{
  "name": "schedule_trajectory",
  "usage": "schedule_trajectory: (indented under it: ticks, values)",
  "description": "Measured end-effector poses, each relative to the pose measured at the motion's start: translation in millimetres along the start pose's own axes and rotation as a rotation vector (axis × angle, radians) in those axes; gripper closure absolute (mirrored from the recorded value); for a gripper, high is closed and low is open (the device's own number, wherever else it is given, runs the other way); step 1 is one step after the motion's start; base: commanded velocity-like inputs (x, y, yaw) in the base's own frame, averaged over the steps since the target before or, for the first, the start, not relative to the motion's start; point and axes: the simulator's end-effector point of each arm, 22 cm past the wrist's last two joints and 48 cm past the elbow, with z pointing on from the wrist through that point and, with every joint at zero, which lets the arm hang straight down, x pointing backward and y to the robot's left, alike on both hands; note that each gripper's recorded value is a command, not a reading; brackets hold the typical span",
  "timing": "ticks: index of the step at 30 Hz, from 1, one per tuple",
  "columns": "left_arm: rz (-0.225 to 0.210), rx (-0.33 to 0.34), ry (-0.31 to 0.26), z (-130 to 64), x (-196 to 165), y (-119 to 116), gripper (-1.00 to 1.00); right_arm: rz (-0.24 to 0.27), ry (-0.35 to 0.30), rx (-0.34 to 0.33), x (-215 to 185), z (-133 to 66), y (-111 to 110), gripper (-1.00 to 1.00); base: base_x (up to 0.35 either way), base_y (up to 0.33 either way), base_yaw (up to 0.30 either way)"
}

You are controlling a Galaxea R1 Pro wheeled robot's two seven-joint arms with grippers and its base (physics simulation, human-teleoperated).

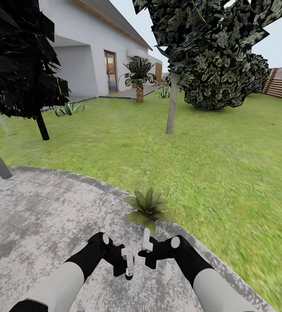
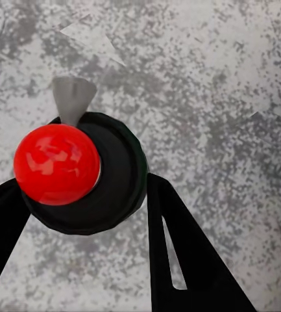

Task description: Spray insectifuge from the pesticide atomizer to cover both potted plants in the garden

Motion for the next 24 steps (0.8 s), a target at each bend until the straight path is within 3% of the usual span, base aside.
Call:
schedule_trajectory:
  ticks: [14,18,24]
  values:
    - [0.011,-0.001,-0.016,0.4,-13.3,0.4,1.00,0.000,0.000,0.000,0.0,0.0,0.0,1.00,0.000,0.000,0.000]
    - [-0.013,0.007,-0.061,0.4,-22.5,-1.4,1.00,0.000,0.000,0.000,0.0,0.0,0.0,1.00,0.000,0.000,0.000]
    - [-0.018,0.013,-0.065,1.6,-22.3,-3.3,1.00,0.000,0.000,0.000,0.0,0.0,0.0,1.00,0.000,0.000,0.000]
